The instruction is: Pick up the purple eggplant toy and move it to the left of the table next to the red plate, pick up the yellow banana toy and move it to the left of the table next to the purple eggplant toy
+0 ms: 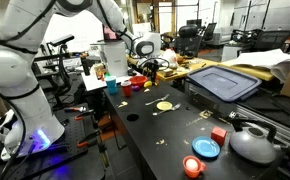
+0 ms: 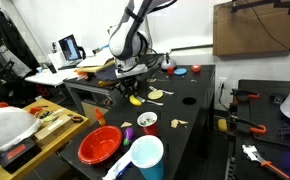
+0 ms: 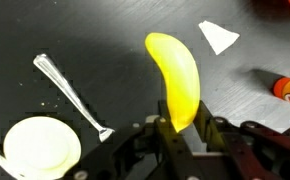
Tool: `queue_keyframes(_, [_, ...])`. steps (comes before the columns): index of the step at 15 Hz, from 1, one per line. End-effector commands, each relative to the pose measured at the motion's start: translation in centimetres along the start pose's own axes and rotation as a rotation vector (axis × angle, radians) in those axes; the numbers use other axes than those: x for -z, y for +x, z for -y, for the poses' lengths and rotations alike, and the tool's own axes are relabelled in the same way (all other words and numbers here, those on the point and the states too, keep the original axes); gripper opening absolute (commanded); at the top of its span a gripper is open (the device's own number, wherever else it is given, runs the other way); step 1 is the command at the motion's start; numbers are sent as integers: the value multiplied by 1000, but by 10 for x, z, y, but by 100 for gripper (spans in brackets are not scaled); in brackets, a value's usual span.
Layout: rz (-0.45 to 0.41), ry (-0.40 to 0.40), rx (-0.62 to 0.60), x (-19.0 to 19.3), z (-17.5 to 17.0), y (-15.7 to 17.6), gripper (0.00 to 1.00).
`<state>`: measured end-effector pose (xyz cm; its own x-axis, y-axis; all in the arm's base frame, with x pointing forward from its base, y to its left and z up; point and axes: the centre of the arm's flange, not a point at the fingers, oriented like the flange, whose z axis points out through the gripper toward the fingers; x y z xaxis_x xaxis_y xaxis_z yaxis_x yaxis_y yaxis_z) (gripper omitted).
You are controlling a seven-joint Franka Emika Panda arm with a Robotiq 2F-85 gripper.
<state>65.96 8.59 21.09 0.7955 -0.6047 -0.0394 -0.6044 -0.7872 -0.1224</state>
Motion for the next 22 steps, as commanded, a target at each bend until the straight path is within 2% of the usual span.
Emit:
queue_keyframes(1, [-8, 43, -71, 2, 6, -17, 7])
queue_keyframes(10, [114, 78, -202, -11, 12, -40, 7])
queue_keyframes(22, [195, 65, -142, -37, 30, -107, 7])
